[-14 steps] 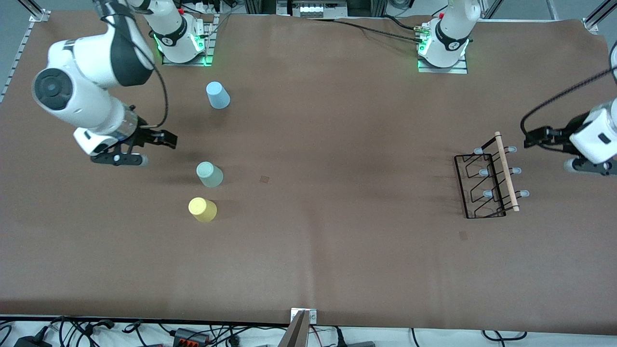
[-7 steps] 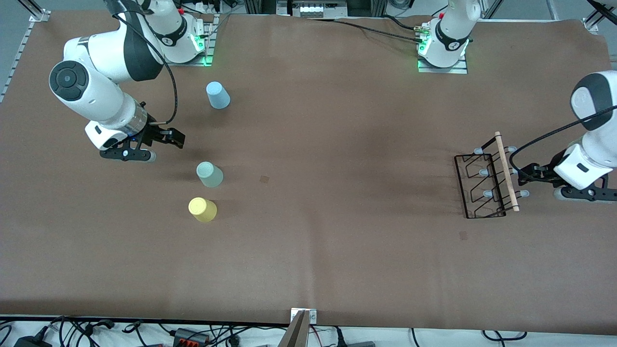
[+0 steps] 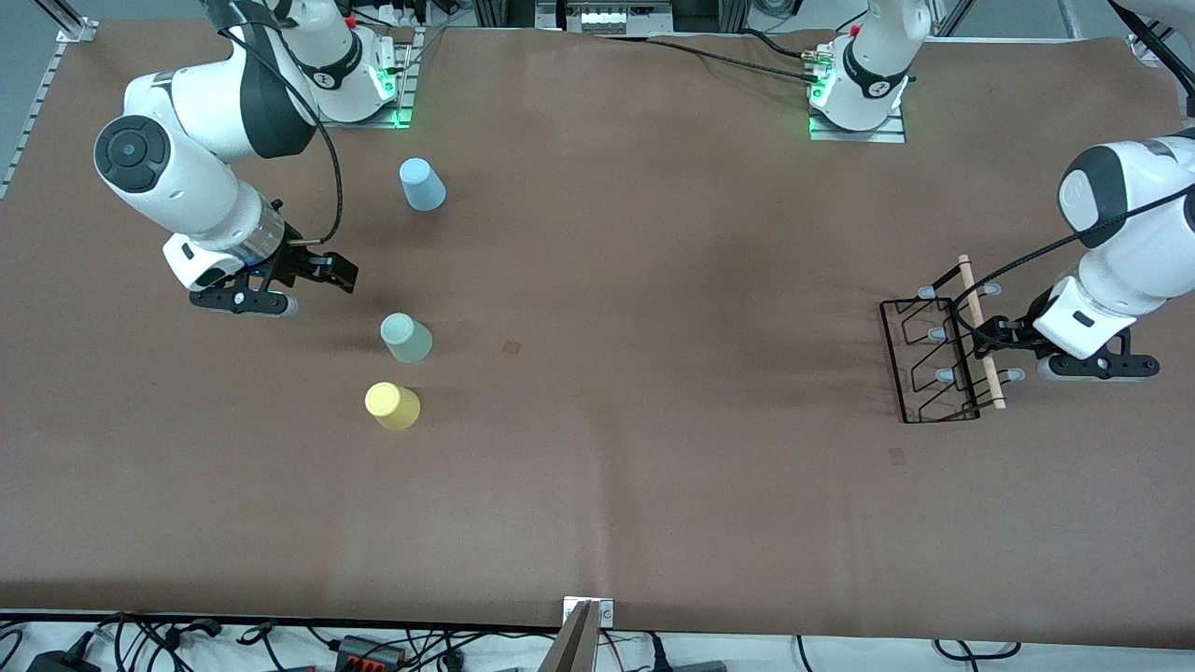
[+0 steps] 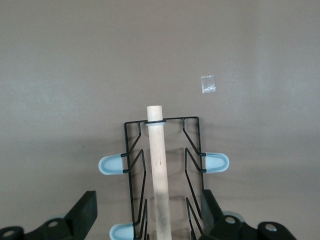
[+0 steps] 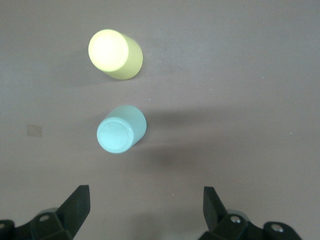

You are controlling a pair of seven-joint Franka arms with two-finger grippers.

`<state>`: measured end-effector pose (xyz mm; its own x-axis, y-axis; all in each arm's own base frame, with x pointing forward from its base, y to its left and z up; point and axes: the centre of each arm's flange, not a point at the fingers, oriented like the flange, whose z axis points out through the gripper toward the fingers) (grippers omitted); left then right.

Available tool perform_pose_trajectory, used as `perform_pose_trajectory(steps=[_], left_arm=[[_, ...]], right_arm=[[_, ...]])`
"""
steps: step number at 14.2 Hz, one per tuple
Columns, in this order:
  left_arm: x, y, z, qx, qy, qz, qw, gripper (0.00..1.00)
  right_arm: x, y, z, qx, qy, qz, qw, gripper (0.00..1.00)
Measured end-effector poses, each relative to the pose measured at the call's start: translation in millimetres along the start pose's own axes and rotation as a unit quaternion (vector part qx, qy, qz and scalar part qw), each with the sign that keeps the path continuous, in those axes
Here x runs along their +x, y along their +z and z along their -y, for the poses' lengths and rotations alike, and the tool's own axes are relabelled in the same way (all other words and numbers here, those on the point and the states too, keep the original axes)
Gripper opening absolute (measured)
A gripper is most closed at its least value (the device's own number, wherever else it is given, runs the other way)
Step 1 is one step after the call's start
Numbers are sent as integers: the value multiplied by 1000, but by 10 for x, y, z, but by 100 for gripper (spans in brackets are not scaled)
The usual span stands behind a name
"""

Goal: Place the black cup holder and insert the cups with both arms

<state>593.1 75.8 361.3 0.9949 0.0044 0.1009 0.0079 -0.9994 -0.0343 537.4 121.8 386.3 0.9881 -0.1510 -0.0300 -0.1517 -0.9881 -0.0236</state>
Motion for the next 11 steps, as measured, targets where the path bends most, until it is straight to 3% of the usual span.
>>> perform_pose_trajectory(steps=[3, 5, 8, 11], left_arm=[[-89, 175, -23, 0, 0, -12, 1000, 85], [-151, 269, -38, 0, 0, -11, 1000, 68], [-163, 285, -53, -1, 1, -10, 1000, 57], [-167, 291, -61, -1, 1, -9, 1000, 24]], right_arm=[[9, 424, 332, 9, 23, -22, 999, 100], [23, 784, 515, 15, 17, -29, 999, 100], [1, 1119, 540, 6, -11, -35, 999, 100], [-84, 1277, 458, 9, -36, -48, 998, 100]])
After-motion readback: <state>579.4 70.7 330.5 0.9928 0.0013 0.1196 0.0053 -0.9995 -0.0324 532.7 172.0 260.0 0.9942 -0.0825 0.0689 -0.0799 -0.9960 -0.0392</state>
